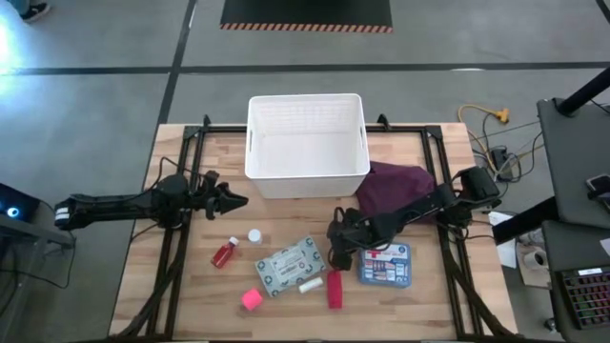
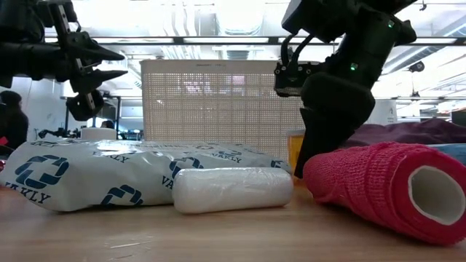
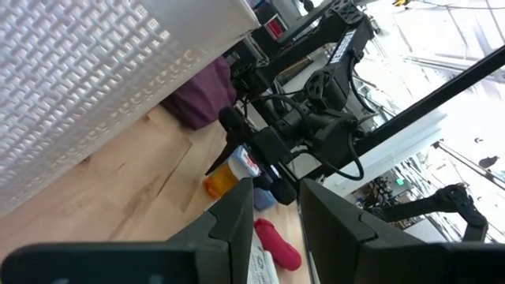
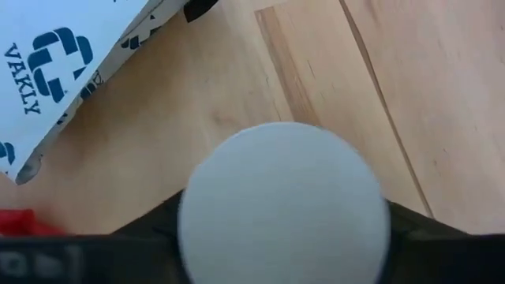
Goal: Pick & place medical supplies in basket/bin
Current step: Put the orange pill bottle into the white bin
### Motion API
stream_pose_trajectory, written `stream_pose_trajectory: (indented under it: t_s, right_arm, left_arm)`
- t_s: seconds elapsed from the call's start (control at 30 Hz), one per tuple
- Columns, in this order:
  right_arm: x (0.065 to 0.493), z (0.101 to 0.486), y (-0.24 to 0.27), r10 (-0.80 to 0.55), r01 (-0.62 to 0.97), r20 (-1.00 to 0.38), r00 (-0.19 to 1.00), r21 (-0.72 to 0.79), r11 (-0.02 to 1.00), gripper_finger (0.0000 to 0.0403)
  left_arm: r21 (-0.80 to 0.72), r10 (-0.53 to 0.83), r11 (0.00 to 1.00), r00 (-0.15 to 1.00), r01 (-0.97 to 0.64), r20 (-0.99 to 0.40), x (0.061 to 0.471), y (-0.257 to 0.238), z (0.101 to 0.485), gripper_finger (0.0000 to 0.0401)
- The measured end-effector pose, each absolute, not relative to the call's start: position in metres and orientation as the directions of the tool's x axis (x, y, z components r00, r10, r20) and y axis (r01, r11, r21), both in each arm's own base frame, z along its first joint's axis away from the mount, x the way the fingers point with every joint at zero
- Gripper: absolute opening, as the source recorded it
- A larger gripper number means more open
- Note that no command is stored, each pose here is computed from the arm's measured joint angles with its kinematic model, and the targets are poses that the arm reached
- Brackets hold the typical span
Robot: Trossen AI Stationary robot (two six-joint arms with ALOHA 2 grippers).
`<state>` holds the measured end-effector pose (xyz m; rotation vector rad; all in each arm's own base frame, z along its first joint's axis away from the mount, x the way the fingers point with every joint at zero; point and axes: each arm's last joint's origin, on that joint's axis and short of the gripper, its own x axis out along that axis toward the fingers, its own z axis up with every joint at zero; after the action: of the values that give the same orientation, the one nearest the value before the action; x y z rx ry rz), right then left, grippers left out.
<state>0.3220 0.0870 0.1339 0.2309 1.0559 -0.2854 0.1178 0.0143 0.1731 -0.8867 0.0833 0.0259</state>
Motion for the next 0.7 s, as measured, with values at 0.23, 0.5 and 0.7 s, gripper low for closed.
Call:
stream_pose_trajectory:
  t_s: [0.23, 0.5, 0.7]
  right_arm:
    - [0.327, 0.159, 0.088, -0.1, 0.323, -0.841, 0.532, 0.093, 0.942, 0.0164]
    - [0.319, 0.265, 0.069, -0.264, 0.382, -0.708, 0.655, 0.009, 0.924, 0.0194]
    - [0.303, 0.34, 0.035, -0.526, 0.481, -0.596, 0.607, -0.251, 0.84, 0.017]
  left_arm:
    - [-0.772, 0.009, 0.632, 0.996, -0.07, -0.084, 0.118, 0.015, 0.173, 0.009]
    - [-0.772, 0.013, 0.633, 0.997, -0.067, -0.075, 0.118, 0.015, 0.176, 0.009]
    - [-0.771, 0.029, 0.632, 0.996, -0.079, -0.079, 0.119, 0.016, 0.175, 0.009]
